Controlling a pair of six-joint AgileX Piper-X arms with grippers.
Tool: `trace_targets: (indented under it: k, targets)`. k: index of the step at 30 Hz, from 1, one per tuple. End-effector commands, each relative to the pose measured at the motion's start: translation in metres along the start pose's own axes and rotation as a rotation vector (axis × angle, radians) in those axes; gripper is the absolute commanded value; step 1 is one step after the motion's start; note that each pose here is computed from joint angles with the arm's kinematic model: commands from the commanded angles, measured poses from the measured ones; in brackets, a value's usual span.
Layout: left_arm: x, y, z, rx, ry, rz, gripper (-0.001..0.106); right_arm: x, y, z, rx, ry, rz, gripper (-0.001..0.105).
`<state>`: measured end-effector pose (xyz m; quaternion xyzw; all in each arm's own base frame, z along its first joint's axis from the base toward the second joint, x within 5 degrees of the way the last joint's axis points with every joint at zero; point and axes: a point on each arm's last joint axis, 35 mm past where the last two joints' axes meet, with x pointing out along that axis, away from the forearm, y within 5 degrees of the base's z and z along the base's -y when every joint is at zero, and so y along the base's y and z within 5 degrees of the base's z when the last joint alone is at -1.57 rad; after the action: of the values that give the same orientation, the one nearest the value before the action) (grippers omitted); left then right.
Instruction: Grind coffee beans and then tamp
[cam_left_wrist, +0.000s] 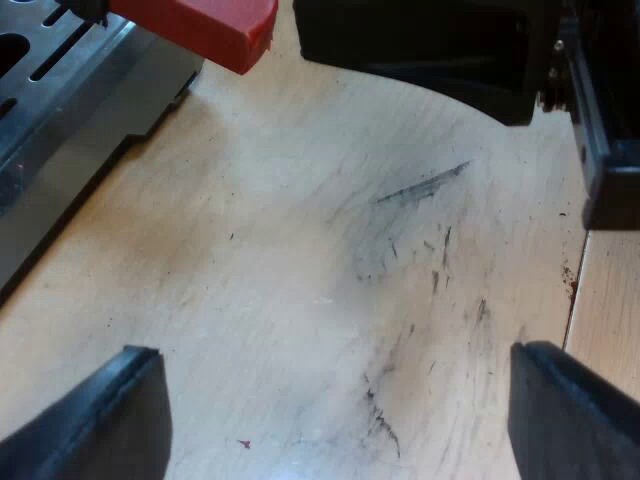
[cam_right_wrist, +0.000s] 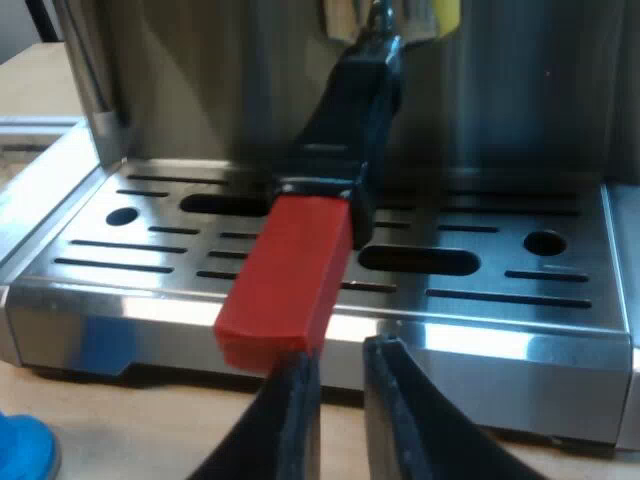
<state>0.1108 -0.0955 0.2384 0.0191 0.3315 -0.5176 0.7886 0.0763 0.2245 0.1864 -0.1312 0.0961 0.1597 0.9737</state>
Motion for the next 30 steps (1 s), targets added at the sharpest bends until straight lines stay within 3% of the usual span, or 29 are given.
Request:
trace_targets:
  k: [1,19,30]
  targets:
    - [0.000,-0.001,0.002,0.018,-0.010,-0.016,0.071,0.000,0.001,0.003,-0.002,-0.002,0.020,0.015]
    - [0.000,-0.001,0.002,0.018,-0.010,-0.016,0.071,0.008,0.013,-0.001,-0.022,-0.012,0.035,0.015]
    - [0.000,-0.001,0.002,0.018,-0.010,-0.016,0.071,0.009,0.010,0.002,0.002,-0.036,-0.054,0.015]
